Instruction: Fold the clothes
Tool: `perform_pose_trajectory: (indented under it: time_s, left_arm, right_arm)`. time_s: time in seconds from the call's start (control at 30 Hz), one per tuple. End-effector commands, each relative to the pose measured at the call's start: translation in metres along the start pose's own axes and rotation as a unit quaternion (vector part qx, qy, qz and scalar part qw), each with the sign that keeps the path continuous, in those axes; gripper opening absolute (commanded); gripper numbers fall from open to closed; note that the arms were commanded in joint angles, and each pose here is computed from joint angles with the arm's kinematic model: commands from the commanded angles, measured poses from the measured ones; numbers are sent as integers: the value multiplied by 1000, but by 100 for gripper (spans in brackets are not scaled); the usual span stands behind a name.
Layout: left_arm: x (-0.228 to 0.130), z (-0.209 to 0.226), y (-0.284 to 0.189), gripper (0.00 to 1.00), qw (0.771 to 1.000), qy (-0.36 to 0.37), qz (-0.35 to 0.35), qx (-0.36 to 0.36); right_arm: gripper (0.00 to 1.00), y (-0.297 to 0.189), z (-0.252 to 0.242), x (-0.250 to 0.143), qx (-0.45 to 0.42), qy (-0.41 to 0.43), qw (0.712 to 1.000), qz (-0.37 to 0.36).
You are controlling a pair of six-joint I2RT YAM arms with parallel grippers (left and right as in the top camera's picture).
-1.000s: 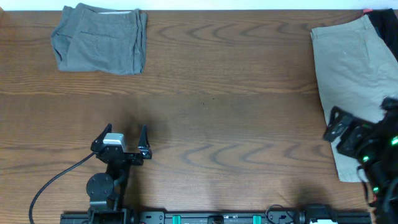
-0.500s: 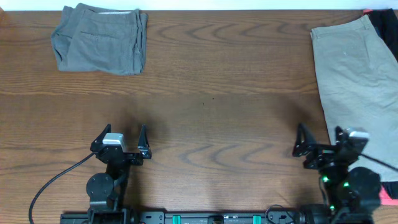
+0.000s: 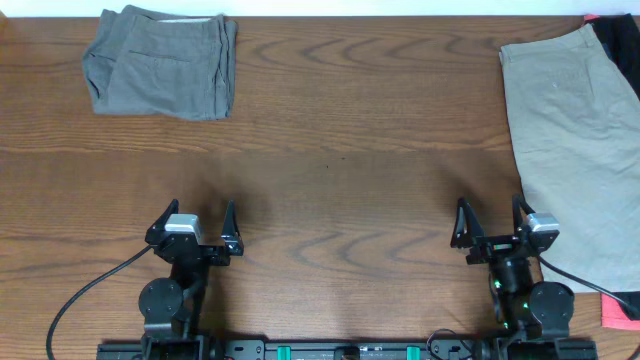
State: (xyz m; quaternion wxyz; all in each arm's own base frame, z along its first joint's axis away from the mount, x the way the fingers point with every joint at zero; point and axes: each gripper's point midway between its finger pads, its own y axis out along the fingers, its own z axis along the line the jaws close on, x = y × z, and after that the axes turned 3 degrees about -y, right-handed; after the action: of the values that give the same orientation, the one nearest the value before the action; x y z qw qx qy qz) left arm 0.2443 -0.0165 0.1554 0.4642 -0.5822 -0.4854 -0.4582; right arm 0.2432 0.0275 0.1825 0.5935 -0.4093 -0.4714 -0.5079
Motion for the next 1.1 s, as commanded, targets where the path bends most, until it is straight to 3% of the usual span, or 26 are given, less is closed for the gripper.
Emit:
perform_pose_trajectory:
  time_s: [0.0, 0.27, 1.07]
  left_arm:
    - [-15, 0, 1, 98, 1000, 3, 23, -3]
    - [-15, 0, 1, 98, 1000, 3, 23, -3]
    - [-15, 0, 1, 98, 1000, 3, 23, -3]
  right_arm:
    - [99, 2, 1, -7, 8, -8, 1000, -5]
    - [99, 1, -20, -22, -52, -4, 998, 23]
    - [99, 1, -20, -21, -51, -4, 998, 22]
